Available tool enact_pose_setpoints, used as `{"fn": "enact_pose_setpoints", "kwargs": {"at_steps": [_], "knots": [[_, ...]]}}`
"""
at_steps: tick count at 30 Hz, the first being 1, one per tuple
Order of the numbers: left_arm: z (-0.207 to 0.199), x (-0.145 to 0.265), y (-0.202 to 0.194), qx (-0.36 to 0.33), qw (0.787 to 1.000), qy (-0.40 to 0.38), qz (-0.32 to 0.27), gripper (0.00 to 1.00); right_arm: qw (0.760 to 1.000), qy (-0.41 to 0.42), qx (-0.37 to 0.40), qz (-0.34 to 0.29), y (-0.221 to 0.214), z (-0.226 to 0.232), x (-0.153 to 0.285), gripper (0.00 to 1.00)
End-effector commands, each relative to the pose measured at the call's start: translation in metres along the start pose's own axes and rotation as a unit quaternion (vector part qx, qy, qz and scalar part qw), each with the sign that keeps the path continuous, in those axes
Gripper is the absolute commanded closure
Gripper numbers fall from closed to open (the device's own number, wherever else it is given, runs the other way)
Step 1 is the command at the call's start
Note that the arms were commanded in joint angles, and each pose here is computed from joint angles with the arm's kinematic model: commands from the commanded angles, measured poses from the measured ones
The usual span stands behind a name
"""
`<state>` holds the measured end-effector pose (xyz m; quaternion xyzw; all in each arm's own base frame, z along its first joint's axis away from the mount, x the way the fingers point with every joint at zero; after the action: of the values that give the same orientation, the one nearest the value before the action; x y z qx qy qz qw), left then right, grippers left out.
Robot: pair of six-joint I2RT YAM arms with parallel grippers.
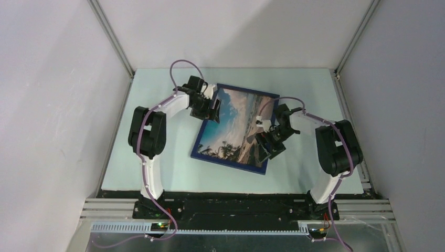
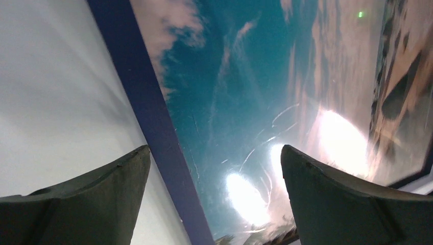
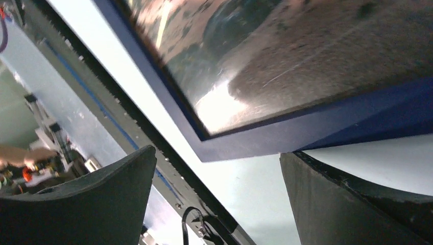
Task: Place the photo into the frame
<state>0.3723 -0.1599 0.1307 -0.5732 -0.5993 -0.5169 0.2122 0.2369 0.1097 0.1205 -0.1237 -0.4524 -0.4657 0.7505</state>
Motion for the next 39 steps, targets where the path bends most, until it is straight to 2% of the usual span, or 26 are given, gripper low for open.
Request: {"fn": "enact_pose_setpoints", "kwargs": {"at_steps": [1,5,8,11,16,19,22,27,33,39], "knots": [[0.006,0.024,0.029,-0.028,0.997,0.049,-0.058,0.0,0.996,0.067,0.055,-0.001,0.007,0.023,-0.013,0.06],[0.023,0.045,0.032,-0.012,0.988,0.131,-0.087,0.0,0.997,0.025,0.079,-0.007,0.012,0.027,-0.01,0.06],[0.025,0.069,0.028,-0.036,0.981,0.156,-0.105,0.0,0.996,-0.027,0.081,-0.034,0.018,0.02,0.003,0.05],[0.018,0.089,0.011,-0.066,0.982,0.141,-0.11,0.0,0.99,-0.082,0.074,-0.084,0.031,0.009,0.025,0.04],[0.004,0.115,-0.029,-0.128,0.98,0.102,-0.111,0.0,0.968,-0.159,0.064,-0.186,0.066,-0.019,0.072,0.01],[-0.014,0.131,-0.049,-0.185,0.969,0.101,-0.132,0.0,0.955,-0.197,0.048,-0.218,0.085,-0.041,0.089,0.01],[-0.027,0.127,-0.074,-0.236,0.958,0.11,-0.122,0.0,0.943,-0.229,0.022,-0.239,0.108,-0.067,0.095,0.01],[-0.057,0.115,-0.103,-0.337,0.925,0.128,-0.12,0.0,0.929,-0.256,-0.006,-0.268,0.141,-0.106,0.113,0.01],[-0.079,0.086,-0.116,-0.399,0.901,0.139,-0.101,0.0,0.931,-0.263,-0.011,-0.253,0.168,-0.145,0.105,0.01],[-0.089,0.053,-0.127,-0.431,0.889,0.143,-0.067,0.0,0.933,-0.269,-0.015,-0.24,0.19,-0.17,0.104,0.01]]}}
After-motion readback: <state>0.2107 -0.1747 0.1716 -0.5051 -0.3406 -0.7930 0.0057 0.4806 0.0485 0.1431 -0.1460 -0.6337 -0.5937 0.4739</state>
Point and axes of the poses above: each gripper's point midway between its finger pads, its own x axis back along the fingers, its own z axis along the line the jaws close on, y = z × x, the point moved 10 cm from there along x, back along the fingers, and after that the axes turned 6 degrees about x, right-handed, at the moved point
